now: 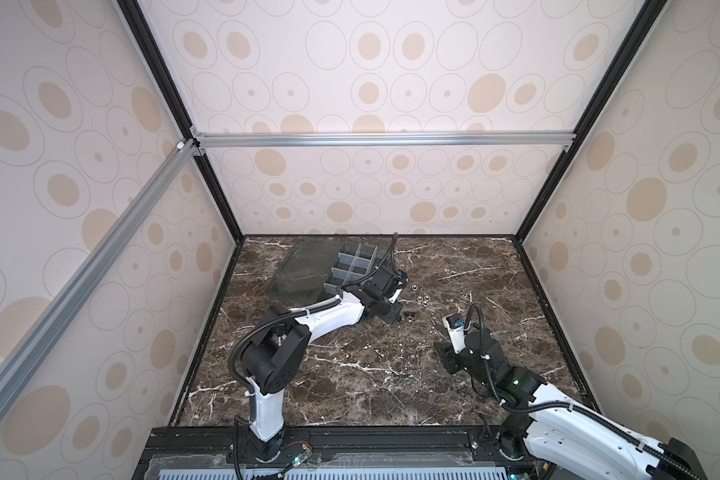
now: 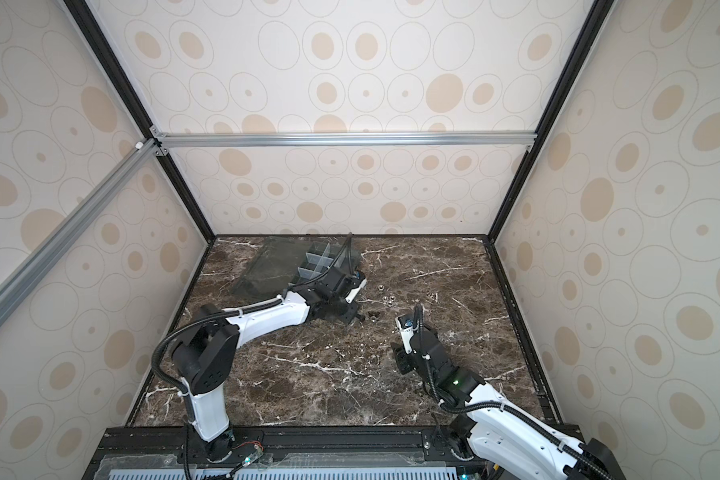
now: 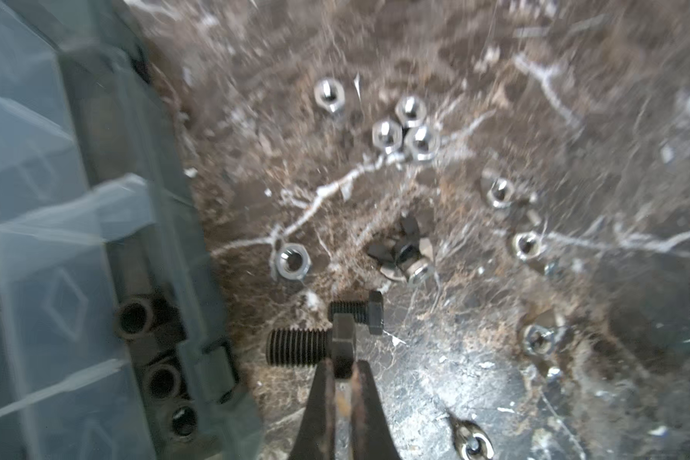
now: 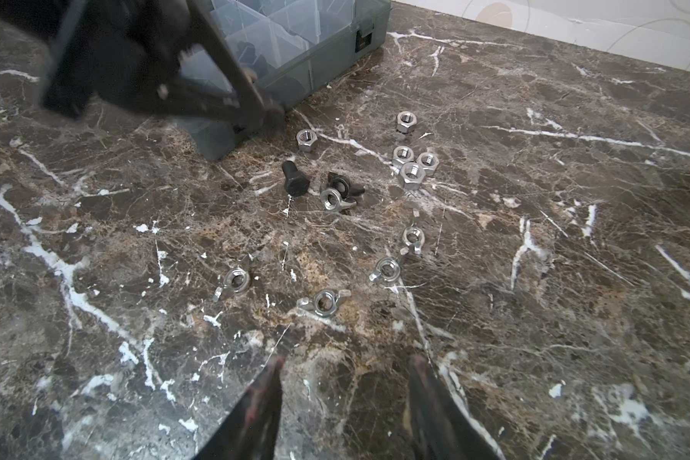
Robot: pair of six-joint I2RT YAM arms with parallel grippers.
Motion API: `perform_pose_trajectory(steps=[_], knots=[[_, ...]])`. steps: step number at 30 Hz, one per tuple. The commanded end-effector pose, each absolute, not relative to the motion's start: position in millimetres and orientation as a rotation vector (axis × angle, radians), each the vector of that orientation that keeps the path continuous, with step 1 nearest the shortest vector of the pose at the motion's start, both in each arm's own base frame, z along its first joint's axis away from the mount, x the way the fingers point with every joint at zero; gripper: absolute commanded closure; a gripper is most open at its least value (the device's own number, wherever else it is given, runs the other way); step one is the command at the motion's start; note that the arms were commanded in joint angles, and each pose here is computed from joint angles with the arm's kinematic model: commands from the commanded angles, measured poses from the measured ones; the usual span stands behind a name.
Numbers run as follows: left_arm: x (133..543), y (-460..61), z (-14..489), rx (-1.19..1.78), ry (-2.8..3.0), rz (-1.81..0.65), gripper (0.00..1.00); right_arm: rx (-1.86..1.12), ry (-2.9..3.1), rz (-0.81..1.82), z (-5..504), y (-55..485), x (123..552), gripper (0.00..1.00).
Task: Sort the screws and nuts into containers
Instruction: Pick up the screw at the center of the table, then place the screw into the container.
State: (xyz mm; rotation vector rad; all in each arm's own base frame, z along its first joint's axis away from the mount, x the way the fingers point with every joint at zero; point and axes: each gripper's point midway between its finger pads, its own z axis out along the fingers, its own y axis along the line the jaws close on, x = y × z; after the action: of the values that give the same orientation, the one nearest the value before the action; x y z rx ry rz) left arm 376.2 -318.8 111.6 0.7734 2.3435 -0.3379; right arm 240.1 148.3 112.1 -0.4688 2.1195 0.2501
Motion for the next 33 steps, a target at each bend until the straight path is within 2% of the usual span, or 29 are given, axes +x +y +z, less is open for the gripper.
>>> perform_pose_trajectory(steps=[1, 5, 15, 17, 18, 21, 24, 27, 33], knots=[[415.7, -289.0, 149.8, 0.592, 2.299, -0.345, 1.0, -0.478, 2.101, 0.267, 118.3, 153.0, 240.6, 0.47], [448.3, -241.6, 141.8, 0.467, 2.356, -0.197, 1.0, -0.479, 2.101, 0.266, 117.9, 152.8, 240.5, 0.47], [475.8, -207.0, 109.6, 0.438, 2.388, -0.016, 0.99, -0.477, 2.094, 0.269, 119.2, 152.4, 239.8, 0.47], [478.2, -211.2, 110.8, 0.447, 2.367, -0.049, 0.76, -0.477, 2.094, 0.269, 119.2, 152.4, 240.0, 0.47], [478.1, -215.8, 112.1, 0.461, 2.362, -0.074, 0.69, -0.478, 2.096, 0.269, 119.0, 152.6, 240.1, 0.47], [476.7, -220.9, 125.0, 0.467, 2.341, -0.099, 0.68, -0.477, 2.098, 0.267, 118.6, 152.7, 240.5, 0.47], [465.5, -236.0, 154.5, 0.503, 2.275, -0.133, 0.64, -0.478, 2.102, 0.265, 117.5, 152.5, 240.5, 0.47], [436.9, -277.8, 178.3, 0.623, 2.2, -0.236, 0.6, -0.481, 2.104, 0.264, 117.1, 153.4, 240.8, 0.47], [378.6, -342.1, 130.9, 0.812, 2.276, -0.319, 0.66, -0.488, 2.119, 0.258, 114.6, 154.5, 242.1, 0.47]])
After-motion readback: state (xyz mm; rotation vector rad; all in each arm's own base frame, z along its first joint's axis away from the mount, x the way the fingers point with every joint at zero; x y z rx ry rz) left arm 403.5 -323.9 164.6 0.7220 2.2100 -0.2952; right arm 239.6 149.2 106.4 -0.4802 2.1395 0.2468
